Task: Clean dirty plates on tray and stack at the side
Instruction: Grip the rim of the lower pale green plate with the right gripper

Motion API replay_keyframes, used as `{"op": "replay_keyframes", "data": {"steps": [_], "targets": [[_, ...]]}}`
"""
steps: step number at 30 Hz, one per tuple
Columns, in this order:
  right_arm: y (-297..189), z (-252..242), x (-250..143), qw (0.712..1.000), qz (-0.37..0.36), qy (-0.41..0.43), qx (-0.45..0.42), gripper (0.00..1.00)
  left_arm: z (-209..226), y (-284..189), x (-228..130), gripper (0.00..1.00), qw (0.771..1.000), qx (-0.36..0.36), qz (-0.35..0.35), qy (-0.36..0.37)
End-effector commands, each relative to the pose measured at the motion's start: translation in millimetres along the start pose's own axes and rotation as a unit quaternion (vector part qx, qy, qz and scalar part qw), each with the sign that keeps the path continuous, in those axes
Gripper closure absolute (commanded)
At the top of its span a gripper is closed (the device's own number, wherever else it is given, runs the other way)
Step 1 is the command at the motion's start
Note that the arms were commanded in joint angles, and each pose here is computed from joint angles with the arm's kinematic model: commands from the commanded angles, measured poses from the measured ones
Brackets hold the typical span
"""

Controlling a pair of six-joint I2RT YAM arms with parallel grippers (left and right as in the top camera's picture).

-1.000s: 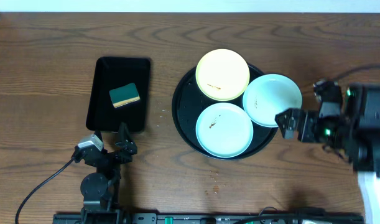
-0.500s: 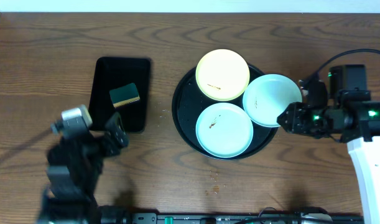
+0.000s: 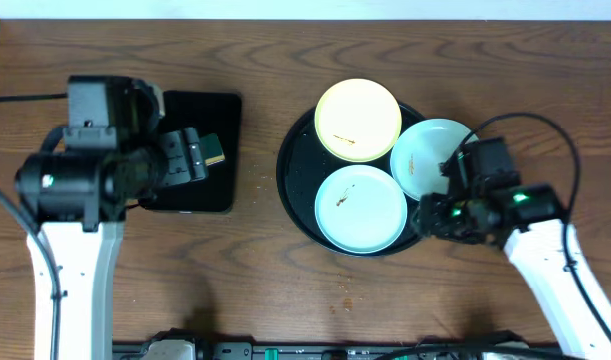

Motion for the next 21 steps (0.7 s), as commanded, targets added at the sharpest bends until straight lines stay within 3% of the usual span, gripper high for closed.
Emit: {"op": "replay_keyframes", "data": {"steps": [1,8,21], "targets": [[20,-2,-9,1.0,0.001,0.003,-0.007,0.45,-5,7,2,0.18,1.0,-0.015,0.024,0.006],[49,-20,-7,0.996,-0.048,0.023,-0.067,0.58,-1,31,-3,0.18,0.998,0.003,0.07,-0.001],[84,-9,8,0.997,-0.049,-0.002,-0.053,0.61,-2,41,1,0.18,0.997,0.005,0.074,-0.002]]}}
Point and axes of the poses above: each gripper's point midway between its finger pads, its own y axis out along the fingers, its own z axis along the line the jaws close on, x = y × z, the point moved 6 cm from there along -y, back along the fingers, and after that the axes turned 9 degrees about -y, right-handed, at the moved point
